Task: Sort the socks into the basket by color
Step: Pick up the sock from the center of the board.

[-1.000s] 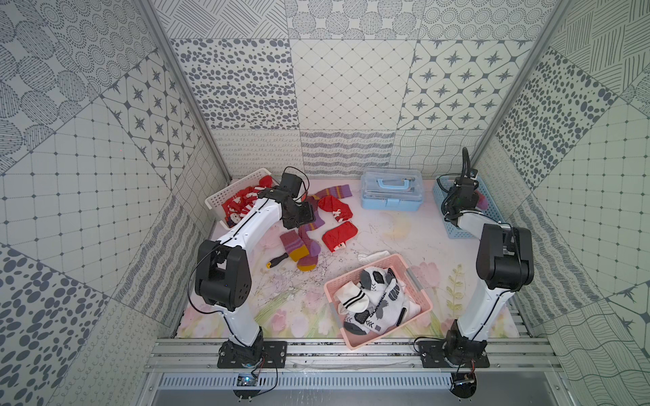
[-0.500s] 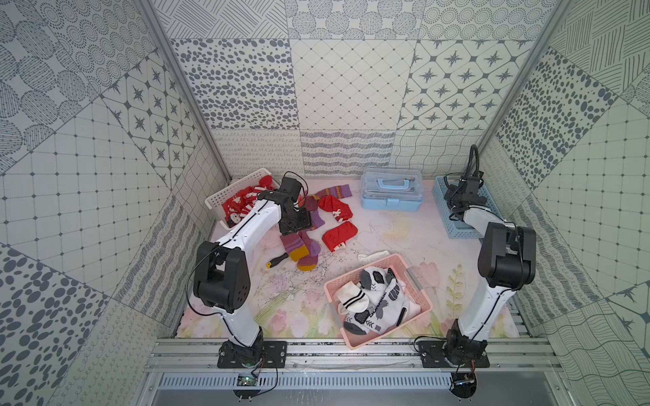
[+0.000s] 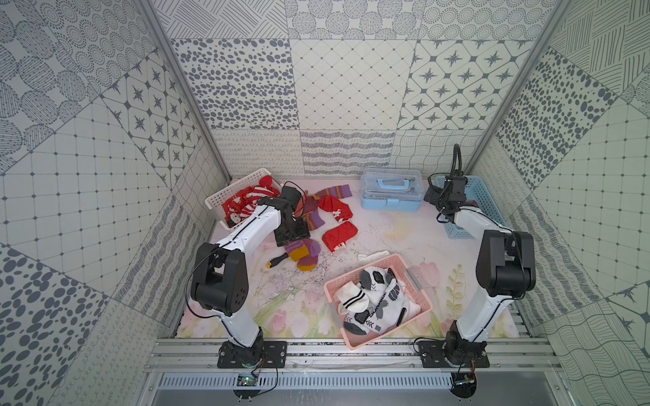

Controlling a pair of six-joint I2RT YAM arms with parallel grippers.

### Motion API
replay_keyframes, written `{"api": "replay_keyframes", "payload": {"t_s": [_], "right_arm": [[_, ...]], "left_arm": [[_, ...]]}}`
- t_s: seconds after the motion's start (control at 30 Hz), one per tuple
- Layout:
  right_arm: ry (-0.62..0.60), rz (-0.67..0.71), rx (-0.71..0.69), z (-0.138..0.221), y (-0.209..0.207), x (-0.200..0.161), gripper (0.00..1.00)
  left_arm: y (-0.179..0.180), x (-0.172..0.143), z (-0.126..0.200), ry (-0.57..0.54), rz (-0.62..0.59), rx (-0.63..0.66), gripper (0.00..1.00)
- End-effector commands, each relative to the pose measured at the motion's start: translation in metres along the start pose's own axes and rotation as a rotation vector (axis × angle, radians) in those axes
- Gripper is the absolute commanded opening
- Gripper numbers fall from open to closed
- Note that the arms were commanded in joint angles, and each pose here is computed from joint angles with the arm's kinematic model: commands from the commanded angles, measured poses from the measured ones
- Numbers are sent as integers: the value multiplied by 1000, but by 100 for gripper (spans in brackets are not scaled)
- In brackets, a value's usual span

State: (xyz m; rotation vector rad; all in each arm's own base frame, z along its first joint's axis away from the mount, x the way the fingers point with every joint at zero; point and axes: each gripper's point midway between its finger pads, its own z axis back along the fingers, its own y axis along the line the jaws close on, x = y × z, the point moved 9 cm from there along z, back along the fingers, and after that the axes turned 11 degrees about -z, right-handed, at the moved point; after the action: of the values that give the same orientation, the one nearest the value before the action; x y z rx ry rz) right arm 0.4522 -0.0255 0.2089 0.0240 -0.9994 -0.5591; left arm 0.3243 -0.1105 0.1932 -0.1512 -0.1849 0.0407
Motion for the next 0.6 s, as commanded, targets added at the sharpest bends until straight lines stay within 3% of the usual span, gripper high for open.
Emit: {"api": "replay_keyframes", "payload": {"t_s": [0.0, 0.03, 0.23, 0.37, 0.57], "right_arm": [[23, -1, 90, 21, 22, -8, 98], [38, 9, 111, 25, 29, -14, 98], [105, 73, 233, 50, 70, -40, 98], [122, 110, 293, 67, 90, -46, 98], [124, 133, 334, 85, 107, -47, 98]], "left_arm": [[6, -10, -13, 40, 41, 38, 77], [5, -9, -16, 34, 39, 33, 82], [4, 5, -36, 3, 16, 67, 83], [9, 16, -31, -60, 4, 150, 83], [24, 24, -20, -155, 54, 171, 83]]}}
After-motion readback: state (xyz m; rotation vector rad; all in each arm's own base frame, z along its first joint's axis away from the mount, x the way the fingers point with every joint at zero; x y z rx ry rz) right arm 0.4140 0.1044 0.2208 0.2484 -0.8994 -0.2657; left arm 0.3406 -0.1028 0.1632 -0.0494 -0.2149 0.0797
